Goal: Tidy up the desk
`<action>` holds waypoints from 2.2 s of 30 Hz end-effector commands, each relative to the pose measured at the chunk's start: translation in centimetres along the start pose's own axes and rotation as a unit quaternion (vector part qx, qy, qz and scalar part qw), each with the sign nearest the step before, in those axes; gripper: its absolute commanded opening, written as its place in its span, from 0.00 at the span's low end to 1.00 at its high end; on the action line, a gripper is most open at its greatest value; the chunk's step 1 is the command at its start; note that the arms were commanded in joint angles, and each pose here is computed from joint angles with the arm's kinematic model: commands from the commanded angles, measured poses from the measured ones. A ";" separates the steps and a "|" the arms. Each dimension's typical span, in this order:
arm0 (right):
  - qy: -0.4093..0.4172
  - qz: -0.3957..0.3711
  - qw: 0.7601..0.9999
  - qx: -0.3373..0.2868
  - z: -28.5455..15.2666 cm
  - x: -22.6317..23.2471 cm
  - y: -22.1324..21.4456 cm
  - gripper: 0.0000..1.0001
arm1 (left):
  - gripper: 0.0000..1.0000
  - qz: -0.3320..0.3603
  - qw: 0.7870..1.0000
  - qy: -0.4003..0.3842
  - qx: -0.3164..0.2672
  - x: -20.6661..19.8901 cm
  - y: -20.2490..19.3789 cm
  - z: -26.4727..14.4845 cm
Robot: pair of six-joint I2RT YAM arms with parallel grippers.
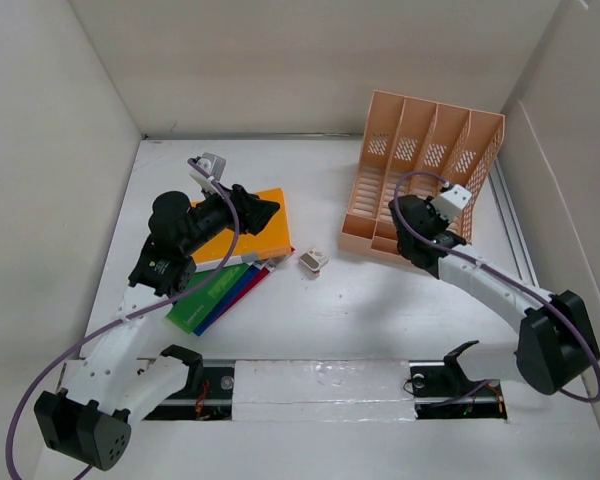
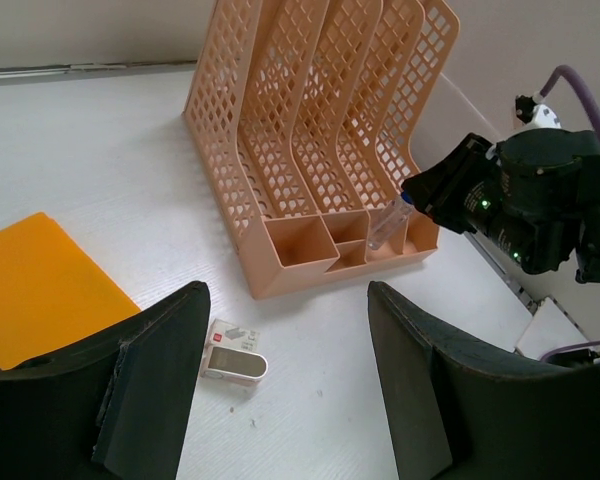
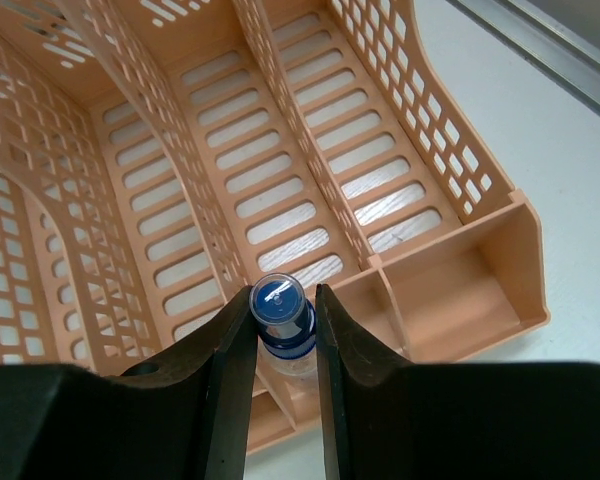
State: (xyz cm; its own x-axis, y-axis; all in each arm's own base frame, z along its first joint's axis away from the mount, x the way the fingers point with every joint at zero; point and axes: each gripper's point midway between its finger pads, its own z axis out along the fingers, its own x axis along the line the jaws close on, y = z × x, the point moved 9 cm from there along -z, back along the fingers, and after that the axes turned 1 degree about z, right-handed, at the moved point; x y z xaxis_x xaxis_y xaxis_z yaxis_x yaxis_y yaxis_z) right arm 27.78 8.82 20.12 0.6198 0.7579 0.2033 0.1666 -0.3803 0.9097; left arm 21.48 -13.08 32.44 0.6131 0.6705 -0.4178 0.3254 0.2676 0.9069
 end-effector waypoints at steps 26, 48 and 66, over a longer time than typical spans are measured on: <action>0.107 0.028 0.994 -0.005 -4.7 1.3 3.4 0.72 | 0.60 0.009 1.000 -0.014 -0.015 -0.3 0.7 0.1; 0.434 -0.145 0.852 0.254 -10.1 12.2 -10.6 0.53 | 0.36 0.004 0.997 0.065 -0.046 0.5 1.6 -0.5; 0.399 -0.223 0.843 0.284 -10.9 12.7 -15.5 0.51 | 0.38 0.009 0.998 0.054 -0.041 0.4 1.5 -0.4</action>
State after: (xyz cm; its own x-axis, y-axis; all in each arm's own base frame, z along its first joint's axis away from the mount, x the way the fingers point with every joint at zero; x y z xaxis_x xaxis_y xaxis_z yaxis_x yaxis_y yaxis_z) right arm 24.71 28.99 12.45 -0.2763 0.9092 0.3115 0.7415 -0.0046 0.6710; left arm 22.13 -12.26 31.86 0.5031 0.7549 -0.4206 0.3189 0.2902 0.9023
